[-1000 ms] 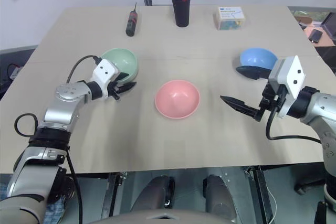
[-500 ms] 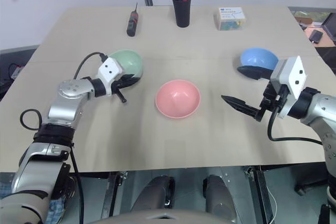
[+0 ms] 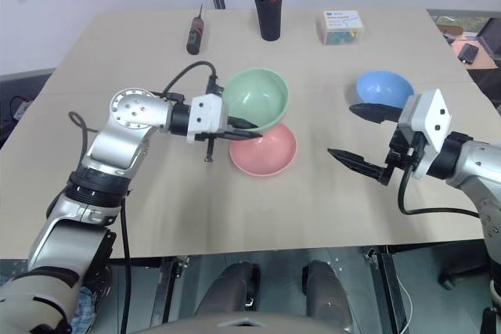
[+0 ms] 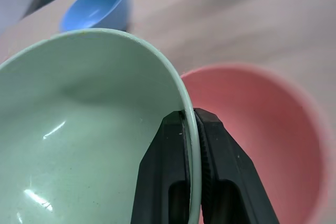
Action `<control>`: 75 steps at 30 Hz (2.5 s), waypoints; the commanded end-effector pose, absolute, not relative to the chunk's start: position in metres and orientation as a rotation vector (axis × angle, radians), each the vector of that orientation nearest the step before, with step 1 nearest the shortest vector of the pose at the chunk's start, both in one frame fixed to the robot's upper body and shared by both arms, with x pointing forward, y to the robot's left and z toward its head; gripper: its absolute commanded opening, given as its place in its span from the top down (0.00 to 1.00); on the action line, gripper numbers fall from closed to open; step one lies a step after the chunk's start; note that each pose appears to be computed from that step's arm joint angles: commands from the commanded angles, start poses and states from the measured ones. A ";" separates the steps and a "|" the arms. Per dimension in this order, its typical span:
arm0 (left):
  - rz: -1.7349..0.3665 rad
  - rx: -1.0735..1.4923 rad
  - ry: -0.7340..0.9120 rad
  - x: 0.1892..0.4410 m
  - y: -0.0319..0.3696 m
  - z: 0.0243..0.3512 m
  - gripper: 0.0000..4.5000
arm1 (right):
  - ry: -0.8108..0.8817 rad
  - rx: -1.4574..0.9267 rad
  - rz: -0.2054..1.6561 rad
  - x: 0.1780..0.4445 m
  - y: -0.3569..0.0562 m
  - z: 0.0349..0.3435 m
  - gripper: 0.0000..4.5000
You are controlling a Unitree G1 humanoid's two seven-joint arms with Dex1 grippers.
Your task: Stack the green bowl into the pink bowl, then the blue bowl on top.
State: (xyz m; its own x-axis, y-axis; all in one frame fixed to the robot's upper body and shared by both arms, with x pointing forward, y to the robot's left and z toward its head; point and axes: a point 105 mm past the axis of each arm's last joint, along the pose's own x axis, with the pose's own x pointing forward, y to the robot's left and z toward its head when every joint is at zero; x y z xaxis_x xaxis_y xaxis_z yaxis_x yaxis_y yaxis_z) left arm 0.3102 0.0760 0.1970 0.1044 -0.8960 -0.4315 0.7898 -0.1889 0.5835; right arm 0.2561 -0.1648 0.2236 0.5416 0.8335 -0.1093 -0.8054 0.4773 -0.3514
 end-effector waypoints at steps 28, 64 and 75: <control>-1.399 0.202 -0.391 0.299 0.123 0.244 0.27 | -0.014 -0.566 0.701 0.322 -0.214 0.222 0.00; -1.029 0.198 -0.367 0.296 0.186 0.219 0.25 | 0.255 -0.760 0.705 0.440 -0.212 0.175 0.99; -1.062 0.212 -0.329 0.298 0.188 0.211 0.25 | -0.066 -0.990 1.122 0.379 -0.116 0.243 0.99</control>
